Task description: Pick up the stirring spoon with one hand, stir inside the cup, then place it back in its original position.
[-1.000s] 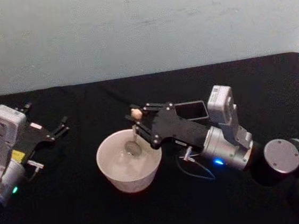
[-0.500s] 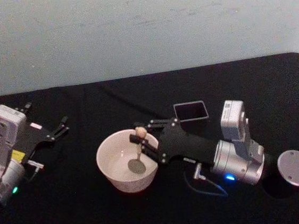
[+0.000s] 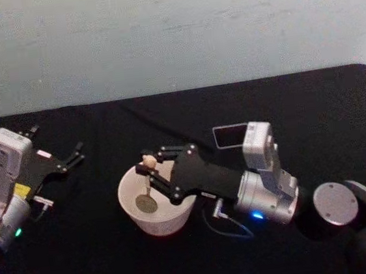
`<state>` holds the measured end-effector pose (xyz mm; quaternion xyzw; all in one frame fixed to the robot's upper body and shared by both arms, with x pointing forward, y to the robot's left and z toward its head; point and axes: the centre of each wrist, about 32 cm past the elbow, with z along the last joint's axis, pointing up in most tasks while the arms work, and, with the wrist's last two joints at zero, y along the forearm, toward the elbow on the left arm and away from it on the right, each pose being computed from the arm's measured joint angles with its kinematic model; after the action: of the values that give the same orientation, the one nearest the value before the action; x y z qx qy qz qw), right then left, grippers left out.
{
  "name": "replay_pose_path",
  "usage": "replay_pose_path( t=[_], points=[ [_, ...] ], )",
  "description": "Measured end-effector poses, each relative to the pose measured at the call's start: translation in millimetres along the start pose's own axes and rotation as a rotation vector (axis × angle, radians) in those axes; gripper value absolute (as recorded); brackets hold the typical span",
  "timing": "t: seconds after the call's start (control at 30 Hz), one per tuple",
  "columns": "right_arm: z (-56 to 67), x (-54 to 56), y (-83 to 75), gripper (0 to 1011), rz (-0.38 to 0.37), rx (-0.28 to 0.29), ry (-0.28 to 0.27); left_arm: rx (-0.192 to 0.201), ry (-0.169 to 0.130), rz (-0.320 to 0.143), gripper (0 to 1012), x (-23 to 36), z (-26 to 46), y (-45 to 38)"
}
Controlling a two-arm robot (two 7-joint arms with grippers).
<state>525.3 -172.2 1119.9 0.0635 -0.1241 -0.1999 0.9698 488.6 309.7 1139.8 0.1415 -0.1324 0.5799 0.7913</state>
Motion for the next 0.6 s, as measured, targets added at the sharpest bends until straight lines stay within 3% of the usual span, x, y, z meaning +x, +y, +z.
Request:
replay_pose_path(
  t=[0.37,0.6],
  points=[
    [-6.4,17.2,8.0,214,-0.081,-0.021,-0.024,0.0,0.0,0.0,1001,0.0,0.0,0.0],
    [-6.3,19.8,6.4,214,-0.097,-0.022,-0.026,0.0,0.0,0.0,1001,0.0,0.0,0.0]
  ],
)
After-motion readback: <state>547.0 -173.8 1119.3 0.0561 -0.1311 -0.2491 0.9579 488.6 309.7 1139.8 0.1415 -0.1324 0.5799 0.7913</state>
